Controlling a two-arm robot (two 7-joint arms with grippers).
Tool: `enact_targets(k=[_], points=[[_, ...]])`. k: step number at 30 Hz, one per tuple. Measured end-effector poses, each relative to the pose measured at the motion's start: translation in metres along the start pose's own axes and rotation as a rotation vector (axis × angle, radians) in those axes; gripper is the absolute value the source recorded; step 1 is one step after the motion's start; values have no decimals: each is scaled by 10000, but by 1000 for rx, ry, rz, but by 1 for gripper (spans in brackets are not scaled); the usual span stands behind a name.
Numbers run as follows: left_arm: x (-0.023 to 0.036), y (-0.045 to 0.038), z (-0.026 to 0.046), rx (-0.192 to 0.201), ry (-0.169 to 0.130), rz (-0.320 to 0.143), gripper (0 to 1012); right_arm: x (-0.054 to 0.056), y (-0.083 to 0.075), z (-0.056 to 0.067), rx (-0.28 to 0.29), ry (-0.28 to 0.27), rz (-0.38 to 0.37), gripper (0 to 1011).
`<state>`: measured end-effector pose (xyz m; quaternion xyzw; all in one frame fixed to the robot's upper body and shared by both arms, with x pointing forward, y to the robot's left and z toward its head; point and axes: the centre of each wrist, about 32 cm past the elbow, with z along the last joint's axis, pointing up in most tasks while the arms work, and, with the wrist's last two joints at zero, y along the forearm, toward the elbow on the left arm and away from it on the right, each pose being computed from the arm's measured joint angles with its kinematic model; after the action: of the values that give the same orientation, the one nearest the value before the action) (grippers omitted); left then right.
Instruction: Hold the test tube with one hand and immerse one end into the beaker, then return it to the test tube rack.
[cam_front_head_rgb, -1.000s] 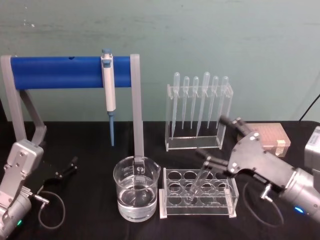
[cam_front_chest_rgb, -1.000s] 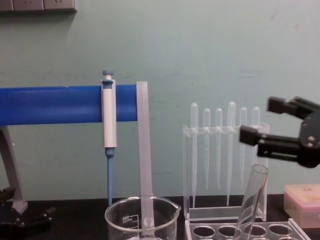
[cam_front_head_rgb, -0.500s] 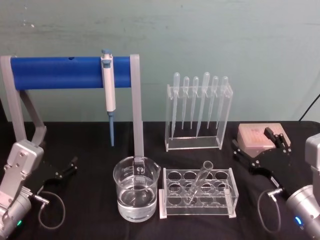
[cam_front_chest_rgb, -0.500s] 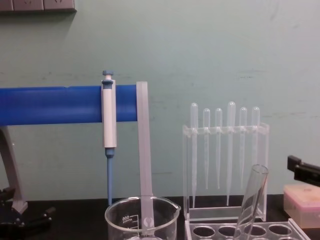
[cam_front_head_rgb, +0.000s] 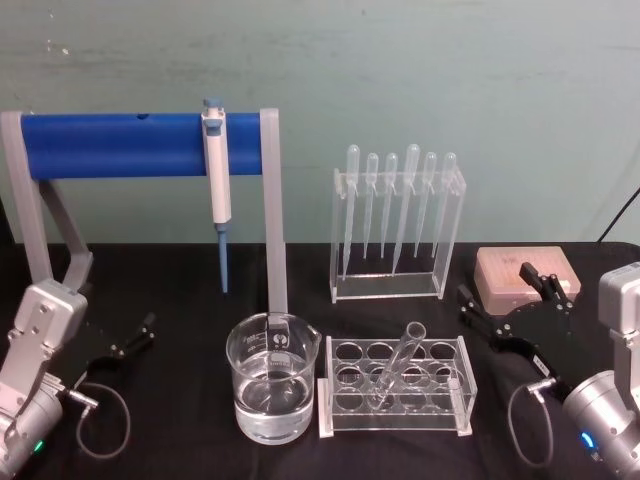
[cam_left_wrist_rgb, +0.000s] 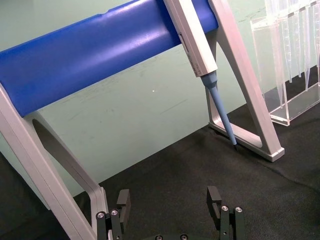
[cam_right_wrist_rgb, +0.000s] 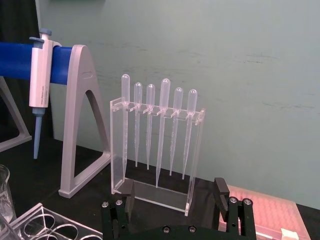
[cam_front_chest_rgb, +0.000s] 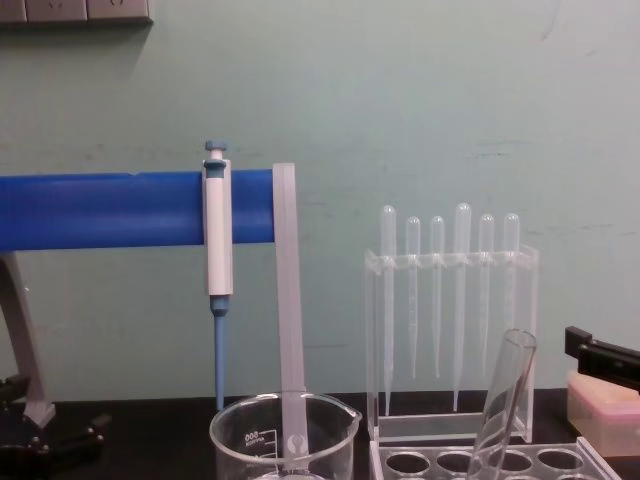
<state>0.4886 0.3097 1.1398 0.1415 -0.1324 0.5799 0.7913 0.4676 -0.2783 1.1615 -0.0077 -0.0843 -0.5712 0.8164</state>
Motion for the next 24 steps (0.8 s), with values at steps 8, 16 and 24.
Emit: enact_targets(k=[8,16,24], points=[[0,0,0,0,0,0,1000,-4,-5,3,0,-1,-2,1000],[0,0,0,0,0,0,1000,-4,-8,5,1,-2,-6,1000],[0,0,0,0,0,0,1000,-5,-9,5,1,-3,-6,1000]])
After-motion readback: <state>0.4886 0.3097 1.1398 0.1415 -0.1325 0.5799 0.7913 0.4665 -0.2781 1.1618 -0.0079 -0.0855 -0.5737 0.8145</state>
